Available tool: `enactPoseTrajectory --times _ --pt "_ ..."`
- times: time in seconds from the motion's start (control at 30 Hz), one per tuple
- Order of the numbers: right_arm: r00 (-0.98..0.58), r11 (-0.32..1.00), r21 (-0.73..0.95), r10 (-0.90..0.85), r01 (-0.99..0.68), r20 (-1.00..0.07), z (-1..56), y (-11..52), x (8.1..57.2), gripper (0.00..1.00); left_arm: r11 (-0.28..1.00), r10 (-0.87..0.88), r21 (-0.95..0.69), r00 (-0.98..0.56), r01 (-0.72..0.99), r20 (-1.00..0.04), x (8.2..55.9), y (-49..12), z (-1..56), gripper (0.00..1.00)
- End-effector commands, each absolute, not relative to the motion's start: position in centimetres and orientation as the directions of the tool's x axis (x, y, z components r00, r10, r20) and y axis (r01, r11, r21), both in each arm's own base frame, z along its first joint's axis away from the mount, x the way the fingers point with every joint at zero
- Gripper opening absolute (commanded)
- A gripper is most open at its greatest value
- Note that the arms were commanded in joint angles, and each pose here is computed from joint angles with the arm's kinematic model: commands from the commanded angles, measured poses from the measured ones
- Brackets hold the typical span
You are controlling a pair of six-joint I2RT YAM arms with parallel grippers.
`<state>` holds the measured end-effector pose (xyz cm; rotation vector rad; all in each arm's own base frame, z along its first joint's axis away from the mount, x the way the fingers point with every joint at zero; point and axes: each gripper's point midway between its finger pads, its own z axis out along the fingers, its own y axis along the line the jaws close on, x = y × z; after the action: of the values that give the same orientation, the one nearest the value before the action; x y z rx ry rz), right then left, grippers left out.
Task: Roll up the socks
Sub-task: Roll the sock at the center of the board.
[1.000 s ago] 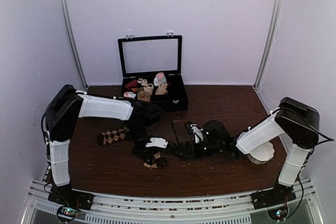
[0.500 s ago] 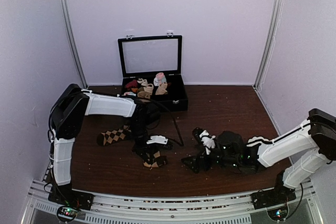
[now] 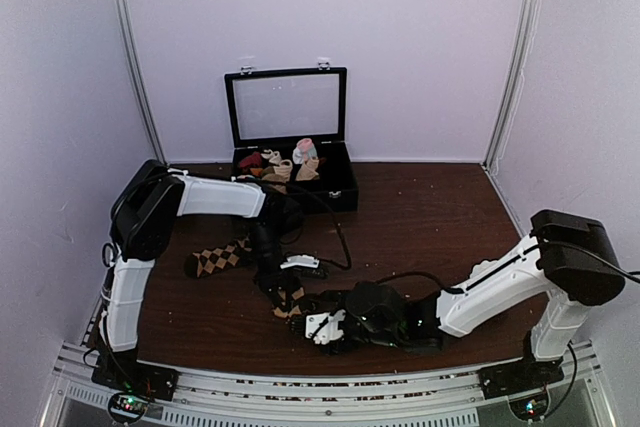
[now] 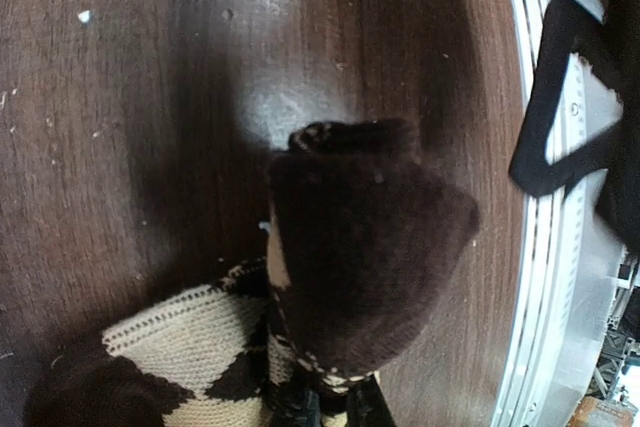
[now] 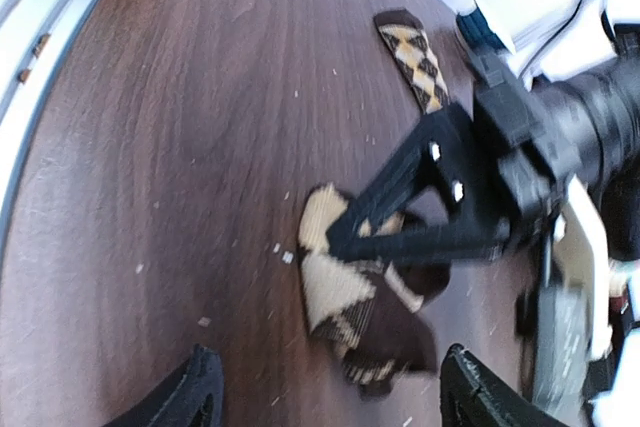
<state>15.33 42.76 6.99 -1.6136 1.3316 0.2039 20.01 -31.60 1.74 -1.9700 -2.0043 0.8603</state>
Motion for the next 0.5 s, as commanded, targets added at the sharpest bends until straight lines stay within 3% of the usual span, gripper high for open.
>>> enactPoseTrajectory --times 0.0,0.47 --pt "0.523 -0.04 -0.687 -0.681 -0.725 -0.512 6.4 44.5 16.1 0.72 -0.012 0.994 -0.503 -0.047 0.864 -0.104 20.8 -28.6 -2.6 0.0" --pt "0.467 -0.101 -0.614 -0.747 -0.783 -0.473 1.9 45.3 19.4 0.46 -0.044 0.989 -0.526 -0.036 0.849 -0.141 20.4 -28.9 -1.9 0.0"
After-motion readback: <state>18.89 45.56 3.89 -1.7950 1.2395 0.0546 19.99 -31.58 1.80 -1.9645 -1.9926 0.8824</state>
